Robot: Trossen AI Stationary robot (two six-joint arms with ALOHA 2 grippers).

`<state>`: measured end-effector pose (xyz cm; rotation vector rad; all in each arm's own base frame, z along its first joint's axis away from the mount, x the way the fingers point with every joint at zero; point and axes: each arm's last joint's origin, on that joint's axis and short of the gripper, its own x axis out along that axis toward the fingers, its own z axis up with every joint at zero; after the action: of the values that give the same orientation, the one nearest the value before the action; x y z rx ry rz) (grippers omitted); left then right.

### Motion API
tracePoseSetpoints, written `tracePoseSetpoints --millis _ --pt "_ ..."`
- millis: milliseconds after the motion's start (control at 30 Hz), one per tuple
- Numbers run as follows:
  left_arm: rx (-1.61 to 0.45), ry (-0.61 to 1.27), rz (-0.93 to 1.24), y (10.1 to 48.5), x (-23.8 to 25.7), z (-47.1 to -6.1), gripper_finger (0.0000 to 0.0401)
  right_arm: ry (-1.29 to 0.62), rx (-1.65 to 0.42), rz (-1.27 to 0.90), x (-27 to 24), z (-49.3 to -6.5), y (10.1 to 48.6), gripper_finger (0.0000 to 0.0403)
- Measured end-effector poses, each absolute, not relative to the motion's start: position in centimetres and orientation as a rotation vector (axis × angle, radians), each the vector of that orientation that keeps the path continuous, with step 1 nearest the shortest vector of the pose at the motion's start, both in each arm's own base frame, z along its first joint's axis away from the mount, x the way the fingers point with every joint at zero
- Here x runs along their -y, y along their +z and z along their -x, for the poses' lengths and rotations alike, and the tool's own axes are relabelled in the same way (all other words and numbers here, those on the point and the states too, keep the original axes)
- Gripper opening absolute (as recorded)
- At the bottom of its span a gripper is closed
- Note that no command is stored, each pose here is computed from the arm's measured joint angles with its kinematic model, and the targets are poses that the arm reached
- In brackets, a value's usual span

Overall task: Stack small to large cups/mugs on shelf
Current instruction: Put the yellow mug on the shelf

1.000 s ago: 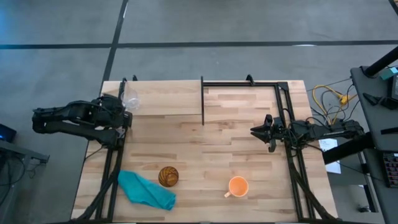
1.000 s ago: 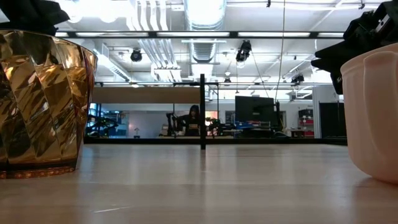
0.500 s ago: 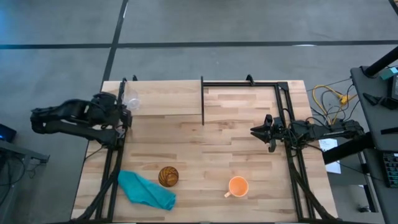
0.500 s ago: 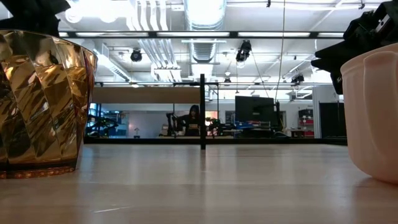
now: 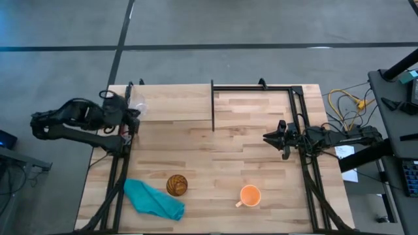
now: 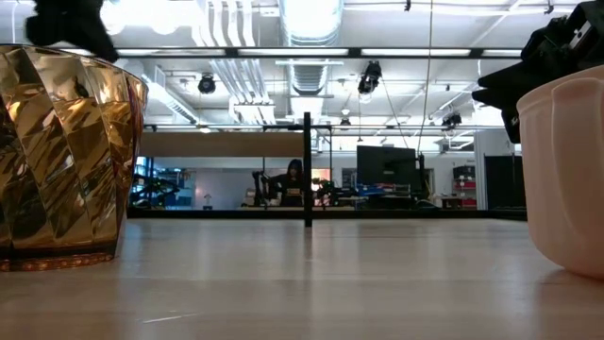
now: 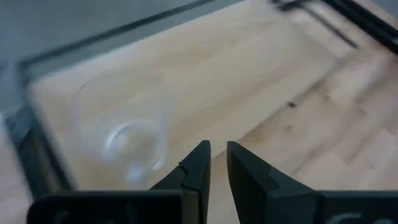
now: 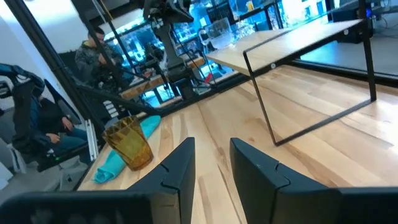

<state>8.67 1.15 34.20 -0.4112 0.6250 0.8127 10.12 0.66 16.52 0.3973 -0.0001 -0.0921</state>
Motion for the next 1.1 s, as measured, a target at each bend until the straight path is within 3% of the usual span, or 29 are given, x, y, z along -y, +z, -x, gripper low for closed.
tracePoseSetpoints --millis 267,500,667,800,967,1100 --pt "-0.677 0.437 0.148 34.7 -0.3 -13.2 0.0038 -0.025 0.171 -0.414 -0.7 -10.0 18.3 0.0096" --pt "-0.742 0.42 0.103 33.2 0.0 -17.6 0.0038 0.034 0.195 -0.41 -0.9 -10.0 19.2 0.0095" --pt "-0.777 0.419 0.083 32.2 0.1 -19.8 0.0038 0.029 0.198 -0.311 -0.9 -9.9 22.6 0.0095" --pt "-0.703 0.399 0.1 32.2 0.2 -21.7 0.0038 0.012 0.083 -0.254 -0.9 -10.1 26.4 0.0095" --pt "-0.587 0.371 0.089 32.7 0.3 -23.3 0.0038 -0.016 -0.206 -0.21 -1.1 -11.0 30.2 0.0095" --pt "-0.569 0.362 0.081 32.8 0.4 -23.6 0.0038 -0.007 -0.461 -0.324 -1.4 -12.4 32.4 0.0095"
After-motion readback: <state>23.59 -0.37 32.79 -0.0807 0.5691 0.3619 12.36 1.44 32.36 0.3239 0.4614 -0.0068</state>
